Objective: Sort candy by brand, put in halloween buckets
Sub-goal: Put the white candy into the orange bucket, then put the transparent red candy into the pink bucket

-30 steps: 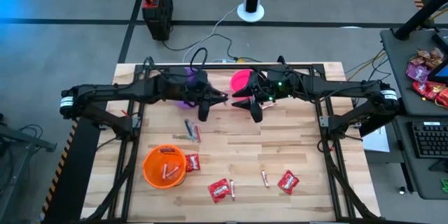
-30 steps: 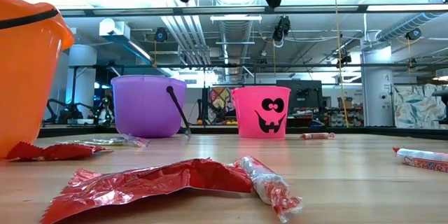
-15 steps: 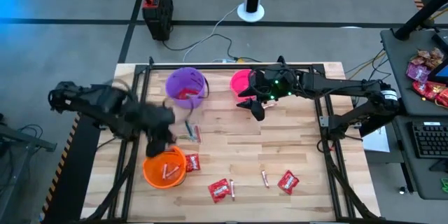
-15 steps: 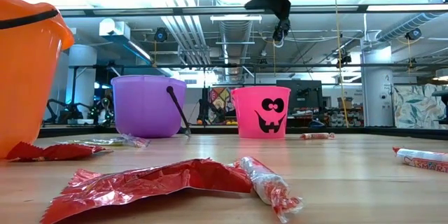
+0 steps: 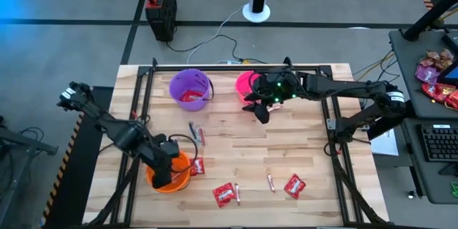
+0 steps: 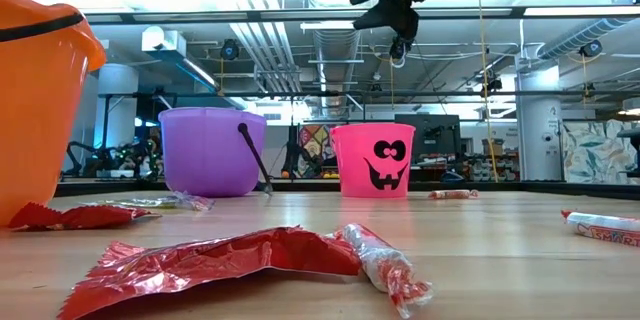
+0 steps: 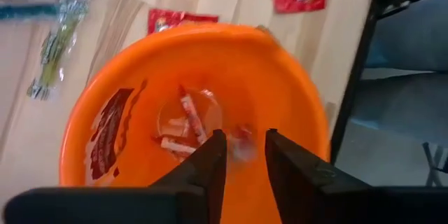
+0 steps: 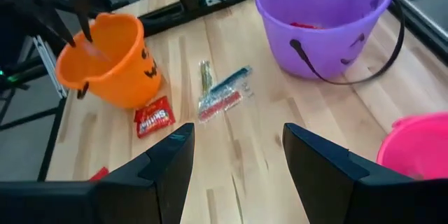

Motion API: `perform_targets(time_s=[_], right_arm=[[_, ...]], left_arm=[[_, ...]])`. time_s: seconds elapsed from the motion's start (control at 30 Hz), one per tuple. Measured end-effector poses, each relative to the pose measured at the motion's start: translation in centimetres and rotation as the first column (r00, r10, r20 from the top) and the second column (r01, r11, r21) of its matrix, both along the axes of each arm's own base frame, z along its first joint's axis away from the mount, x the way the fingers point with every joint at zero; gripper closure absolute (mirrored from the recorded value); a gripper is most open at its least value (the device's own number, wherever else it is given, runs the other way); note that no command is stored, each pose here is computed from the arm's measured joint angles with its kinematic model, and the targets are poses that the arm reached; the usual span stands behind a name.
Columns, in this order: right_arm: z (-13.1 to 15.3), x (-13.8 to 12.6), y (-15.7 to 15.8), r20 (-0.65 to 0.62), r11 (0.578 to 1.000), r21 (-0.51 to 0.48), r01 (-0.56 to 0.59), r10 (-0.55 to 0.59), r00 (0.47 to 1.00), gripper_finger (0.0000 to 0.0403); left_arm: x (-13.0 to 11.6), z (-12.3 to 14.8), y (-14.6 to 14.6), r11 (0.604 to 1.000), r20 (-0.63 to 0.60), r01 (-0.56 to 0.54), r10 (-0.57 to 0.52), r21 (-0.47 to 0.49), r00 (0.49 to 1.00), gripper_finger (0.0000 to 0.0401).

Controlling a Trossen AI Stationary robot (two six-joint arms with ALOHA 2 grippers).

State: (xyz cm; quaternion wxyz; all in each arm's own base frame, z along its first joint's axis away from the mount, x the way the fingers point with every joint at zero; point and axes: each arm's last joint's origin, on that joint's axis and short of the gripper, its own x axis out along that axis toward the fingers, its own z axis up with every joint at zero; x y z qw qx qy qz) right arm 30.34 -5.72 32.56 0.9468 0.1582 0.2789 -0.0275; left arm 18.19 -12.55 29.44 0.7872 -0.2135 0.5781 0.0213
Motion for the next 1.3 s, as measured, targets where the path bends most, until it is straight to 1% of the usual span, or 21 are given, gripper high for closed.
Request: perform_targets(time_s=[0.17,0.27,0.33,0.43,0.5,0.6,0.67,0.77,0.83,0.93,1.07,1.13,1.2,1.3], right_arm=[[-0.4,-0.2,0.0,-0.047,0.999,0.045,0.023,-0.021,0.999,0.0193],[-0.8,-0.5,0.1,-0.098,0.994,0.100,0.047,-0.037,0.994,0.0193],[-1.0,-0.7,0.2,-0.133,0.987,0.154,0.054,-0.033,0.991,0.0193],[-1.4,-0.9,0.7,-0.191,0.963,0.255,0.084,-0.035,0.981,0.0193],[-1.6,-1.1,1.3,-0.232,0.949,0.297,0.103,-0.033,0.972,0.0193],[-1.8,-1.1,2.5,-0.268,0.936,0.334,0.112,-0.020,0.963,0.0193],[-1.8,-0.9,3.3,-0.268,0.934,0.337,0.116,-0.023,0.963,0.0193],[-2.0,-0.3,4.4,-0.261,0.942,0.308,0.131,-0.049,0.964,0.0195],[-2.5,0.4,4.9,-0.260,0.947,0.285,0.151,-0.075,0.963,0.0199],[-3.7,1.8,5.1,-0.249,0.954,0.234,0.185,-0.125,0.960,0.0208],[-5.5,4.4,4.9,-0.186,0.959,0.202,0.197,-0.160,0.969,0.0219],[-6.6,5.9,4.7,-0.143,0.959,0.186,0.213,-0.188,0.972,0.0225],[-7.5,7.2,4.6,-0.093,0.961,0.181,0.210,-0.196,0.976,0.0230],[-9.1,8.8,4.6,-0.042,0.960,0.175,0.217,-0.213,0.976,0.0236]], left_arm=[[-0.1,-0.7,0.1,1.000,-0.021,-0.001,0.001,0.013,1.000,0.0297],[-0.2,-0.7,0.1,1.000,-0.019,0.003,-0.003,0.016,1.000,0.0292],[-0.2,-0.3,0.2,1.000,-0.006,0.019,-0.019,0.019,1.000,0.0291],[-0.1,1.0,0.3,0.998,0.065,0.038,-0.041,0.042,0.997,0.0290],[0.0,2.2,0.5,0.996,0.132,0.052,-0.061,0.075,0.989,0.0290],[0.1,3.8,1.3,0.990,0.226,0.027,-0.058,0.138,0.972,0.0290],[0.0,4.8,2.2,0.983,0.291,-0.009,-0.046,0.185,0.956,0.0290],[-0.5,6.0,3.6,0.962,0.376,-0.082,-0.023,0.261,0.926,0.0290],[-0.9,6.6,4.6,0.942,0.440,-0.157,0.011,0.296,0.898,0.0289],[-1.5,7.4,5.8,0.914,0.536,-0.257,0.052,0.315,0.843,0.0289],[-2.0,8.2,6.6,0.893,0.620,-0.328,0.073,0.308,0.781,0.0289],[-2.2,8.6,6.9,0.867,0.656,-0.385,0.092,0.318,0.749,0.0289],[-2.6,9.1,7.3,0.823,0.692,-0.463,0.124,0.328,0.711,0.0289],[-3.2,9.8,7.8,0.774,0.747,-0.552,0.162,0.309,0.645,0.0289]])
